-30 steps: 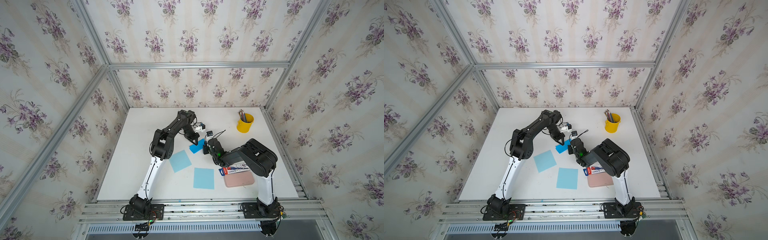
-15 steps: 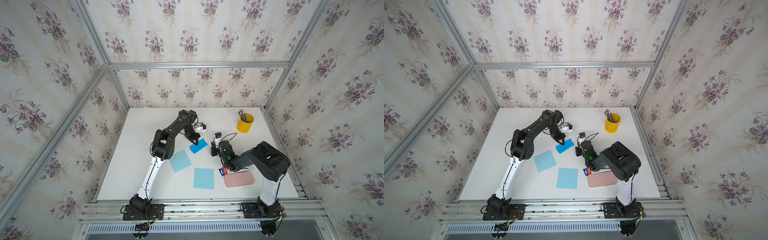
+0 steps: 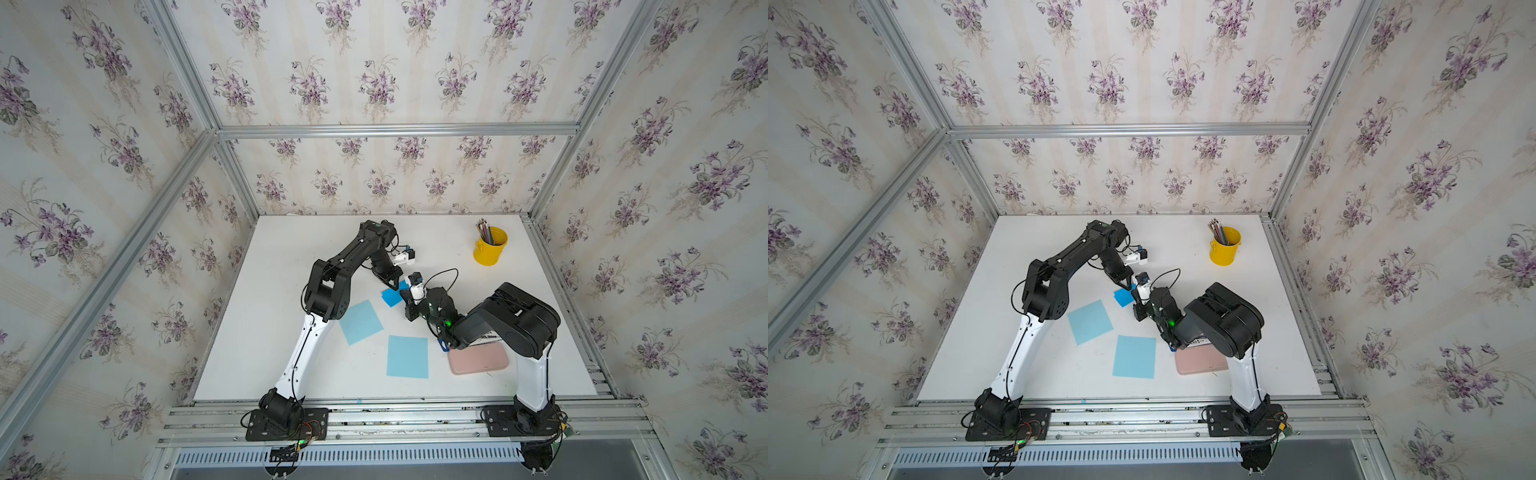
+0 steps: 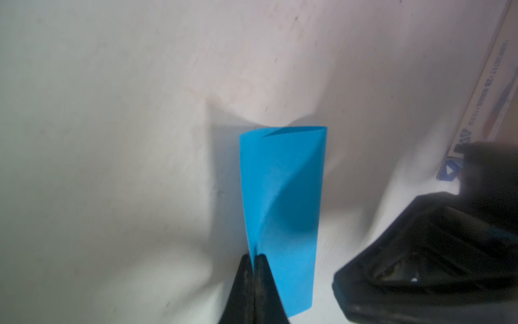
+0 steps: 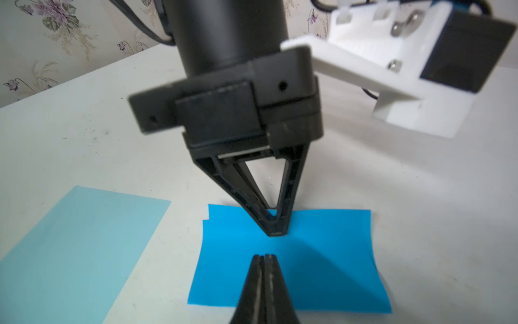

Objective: Fold the square paper along the opposite sides
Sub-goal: Smooth out the paper at the center of the board.

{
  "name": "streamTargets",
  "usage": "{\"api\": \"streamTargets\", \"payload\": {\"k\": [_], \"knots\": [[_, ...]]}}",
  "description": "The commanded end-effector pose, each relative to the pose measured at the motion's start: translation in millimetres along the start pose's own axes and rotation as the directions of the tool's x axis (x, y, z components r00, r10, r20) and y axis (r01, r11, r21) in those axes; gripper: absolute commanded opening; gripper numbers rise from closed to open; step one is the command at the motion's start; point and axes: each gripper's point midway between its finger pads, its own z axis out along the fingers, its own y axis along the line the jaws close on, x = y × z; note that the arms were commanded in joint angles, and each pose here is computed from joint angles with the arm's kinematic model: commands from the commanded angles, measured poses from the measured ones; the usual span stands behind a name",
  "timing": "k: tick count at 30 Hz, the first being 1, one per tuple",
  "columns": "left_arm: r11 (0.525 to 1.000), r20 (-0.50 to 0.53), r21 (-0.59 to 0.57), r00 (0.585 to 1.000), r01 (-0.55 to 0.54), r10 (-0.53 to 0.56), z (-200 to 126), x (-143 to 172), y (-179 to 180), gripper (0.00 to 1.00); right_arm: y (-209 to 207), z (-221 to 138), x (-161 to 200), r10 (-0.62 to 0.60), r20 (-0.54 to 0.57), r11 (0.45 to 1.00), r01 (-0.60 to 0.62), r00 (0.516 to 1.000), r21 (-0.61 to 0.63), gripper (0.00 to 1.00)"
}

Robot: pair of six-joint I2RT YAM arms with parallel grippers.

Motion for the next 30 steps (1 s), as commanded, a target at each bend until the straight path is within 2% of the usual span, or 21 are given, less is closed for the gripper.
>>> {"api": "streamTargets", "payload": {"k": [1,7,17,24,30], "knots": [[0.997,-0.034,-0.073,0.999,-0.034,0.031,9,4,18,0.0,-3,5,6,0.01,-0.024,1.0,-0.01,1.0,0.028,0.0],[0.997,-0.049,-0.076,0.999,-0.022,0.019,10,7,20,0.0,-20,7,32,0.042,-0.101,0.992,-0.03,0.994,0.122,0.0],[0.996,-0.059,-0.085,0.998,0.029,-0.034,10,13,32,0.0,-36,3,44,0.095,-0.153,0.974,-0.059,0.984,0.221,0.0],[0.996,-0.058,-0.089,0.998,0.03,-0.035,9,14,34,0.0,-52,-7,46,0.144,-0.163,0.955,-0.095,0.976,0.281,0.0],[0.996,-0.061,-0.086,0.998,0.025,-0.03,8,15,33,0.0,-60,-4,28,0.134,-0.119,0.954,-0.095,0.984,0.284,0.0]]}}
